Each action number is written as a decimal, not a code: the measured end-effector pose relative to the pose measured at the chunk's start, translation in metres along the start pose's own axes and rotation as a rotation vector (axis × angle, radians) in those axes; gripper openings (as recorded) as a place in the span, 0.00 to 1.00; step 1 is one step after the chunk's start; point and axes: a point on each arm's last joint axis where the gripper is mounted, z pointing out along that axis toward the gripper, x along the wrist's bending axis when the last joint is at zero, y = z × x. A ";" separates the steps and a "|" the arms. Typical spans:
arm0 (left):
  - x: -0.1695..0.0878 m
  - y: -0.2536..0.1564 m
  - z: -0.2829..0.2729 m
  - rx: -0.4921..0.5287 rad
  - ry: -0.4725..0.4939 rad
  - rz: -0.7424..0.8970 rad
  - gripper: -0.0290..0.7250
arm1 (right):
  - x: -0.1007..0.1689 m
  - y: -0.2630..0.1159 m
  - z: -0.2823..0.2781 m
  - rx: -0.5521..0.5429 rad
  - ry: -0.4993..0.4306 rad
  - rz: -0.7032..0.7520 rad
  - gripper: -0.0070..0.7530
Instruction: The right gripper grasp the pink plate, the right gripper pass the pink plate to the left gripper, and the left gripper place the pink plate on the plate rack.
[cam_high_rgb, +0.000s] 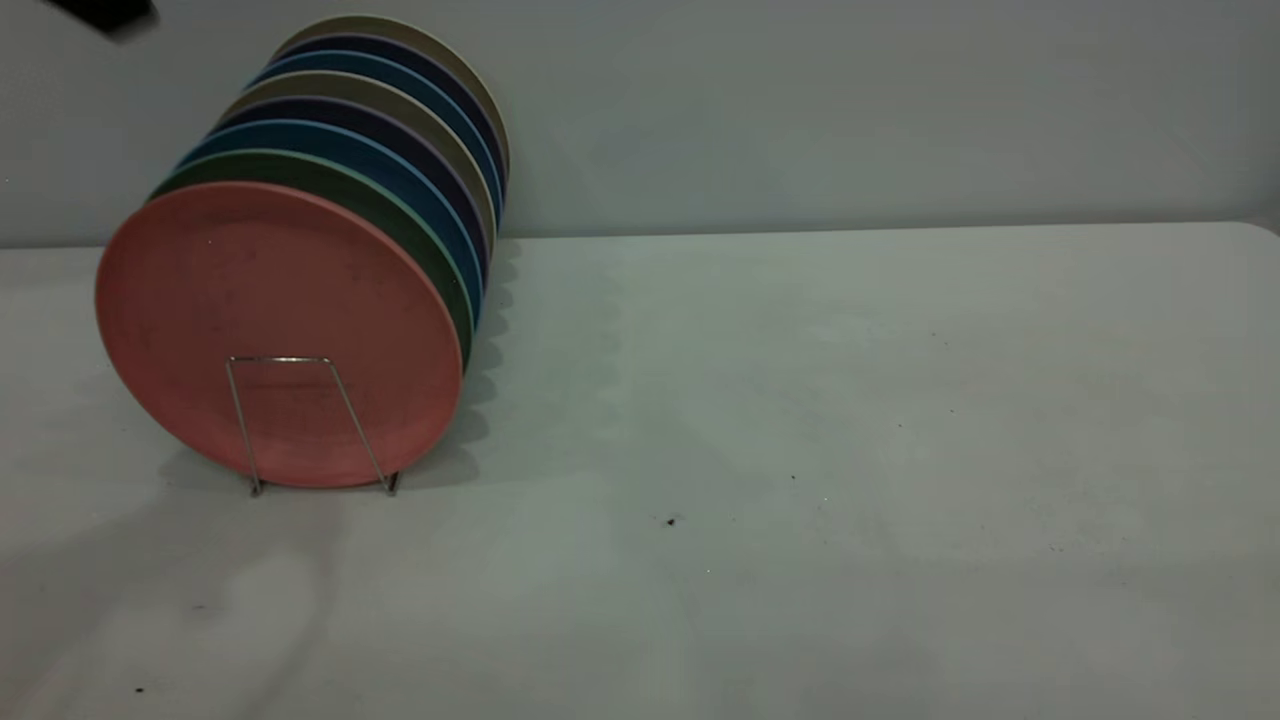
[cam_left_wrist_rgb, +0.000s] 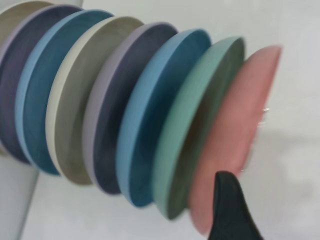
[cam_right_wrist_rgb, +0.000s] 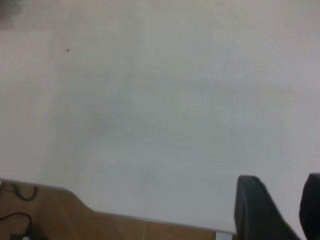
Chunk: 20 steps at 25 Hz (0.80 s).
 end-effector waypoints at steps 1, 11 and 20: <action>-0.007 0.002 -0.018 -0.008 0.006 -0.049 0.66 | 0.000 0.000 0.000 0.000 -0.005 -0.002 0.32; -0.094 0.002 -0.163 -0.133 0.161 -0.583 0.66 | -0.008 0.002 0.009 -0.047 -0.069 -0.028 0.32; -0.165 -0.035 -0.184 -0.151 0.269 -0.685 0.66 | -0.007 -0.001 0.006 -0.074 -0.050 -0.031 0.42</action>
